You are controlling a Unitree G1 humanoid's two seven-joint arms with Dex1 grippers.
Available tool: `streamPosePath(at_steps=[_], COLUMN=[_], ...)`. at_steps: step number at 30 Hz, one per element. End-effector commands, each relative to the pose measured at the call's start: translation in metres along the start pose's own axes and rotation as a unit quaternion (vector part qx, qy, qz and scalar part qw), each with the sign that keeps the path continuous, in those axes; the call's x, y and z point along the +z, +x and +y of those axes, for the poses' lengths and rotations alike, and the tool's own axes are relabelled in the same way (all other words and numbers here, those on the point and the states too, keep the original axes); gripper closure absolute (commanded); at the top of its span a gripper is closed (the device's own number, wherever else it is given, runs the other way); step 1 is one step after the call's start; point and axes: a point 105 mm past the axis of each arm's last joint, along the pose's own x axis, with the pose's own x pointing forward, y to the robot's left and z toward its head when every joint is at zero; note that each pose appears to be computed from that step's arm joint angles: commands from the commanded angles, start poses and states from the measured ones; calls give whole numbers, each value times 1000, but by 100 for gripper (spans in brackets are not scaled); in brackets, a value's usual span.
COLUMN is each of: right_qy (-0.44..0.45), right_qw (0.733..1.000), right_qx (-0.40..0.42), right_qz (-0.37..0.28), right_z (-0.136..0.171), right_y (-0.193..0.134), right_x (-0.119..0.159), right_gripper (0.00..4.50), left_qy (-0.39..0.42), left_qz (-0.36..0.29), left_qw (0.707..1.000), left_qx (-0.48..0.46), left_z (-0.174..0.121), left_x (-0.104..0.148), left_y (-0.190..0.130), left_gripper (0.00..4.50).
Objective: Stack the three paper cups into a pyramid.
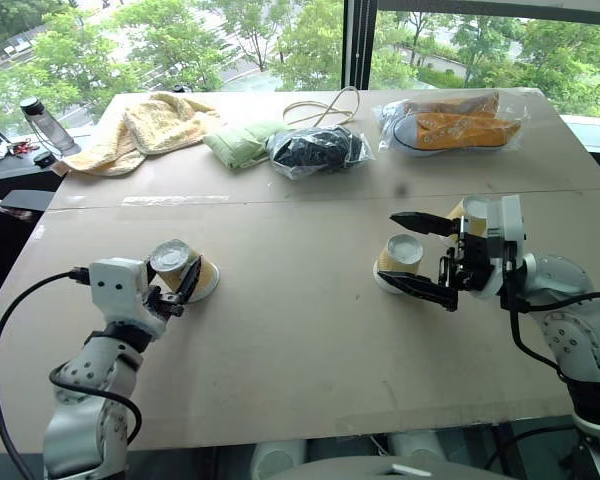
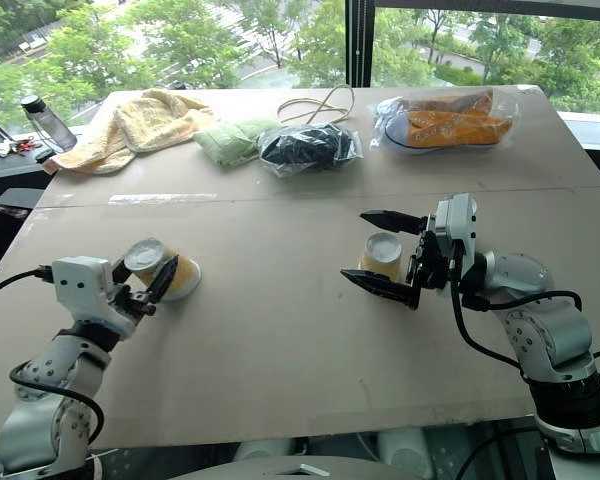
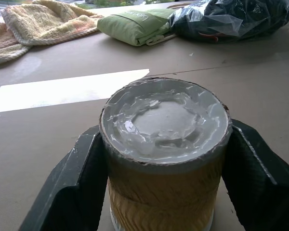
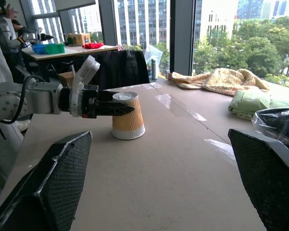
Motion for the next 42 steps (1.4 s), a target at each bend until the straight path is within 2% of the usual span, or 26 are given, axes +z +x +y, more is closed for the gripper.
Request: streamPosePath(at_steps=[1,4,6,12,17,20,31,36,42], right_qy=[-31,-32,-34,-30,-13,-5,-6,-7,-9], right_qw=[999,999,999,998,993,990,984,983,983], right_qx=[8,9,2,-52,-110,-130,-168,-174,-176], right_qz=[-14,-13,-11,-1,45,53,53,55,59], right_z=[5,5,4,-4,-2,3,10,10,11], right_y=[-2,-3,-7,-30,-68,-78,-85,-88,-91], right_x=[14,15,14,9,-13,-20,-30,-31,-33], right_gripper=[0,0,0,0,0,0,0,0,0], left_qy=[10,12,15,9,3,8,33,30,39], left_qz=[-21,-31,-44,-62,-82,-86,-91,-89,-96], left_qw=[1000,999,997,966,937,923,903,890,890], left_qx=[-18,-31,-68,-251,-340,-374,-419,-446,-445], left_z=[-4,-9,-23,-100,-155,-175,-191,-204,-210], left_x=[11,16,23,30,27,24,17,13,14], left_y=[2,6,11,33,59,67,79,73,77], left_gripper=[222,222,222,222,222,222,222,222,222])
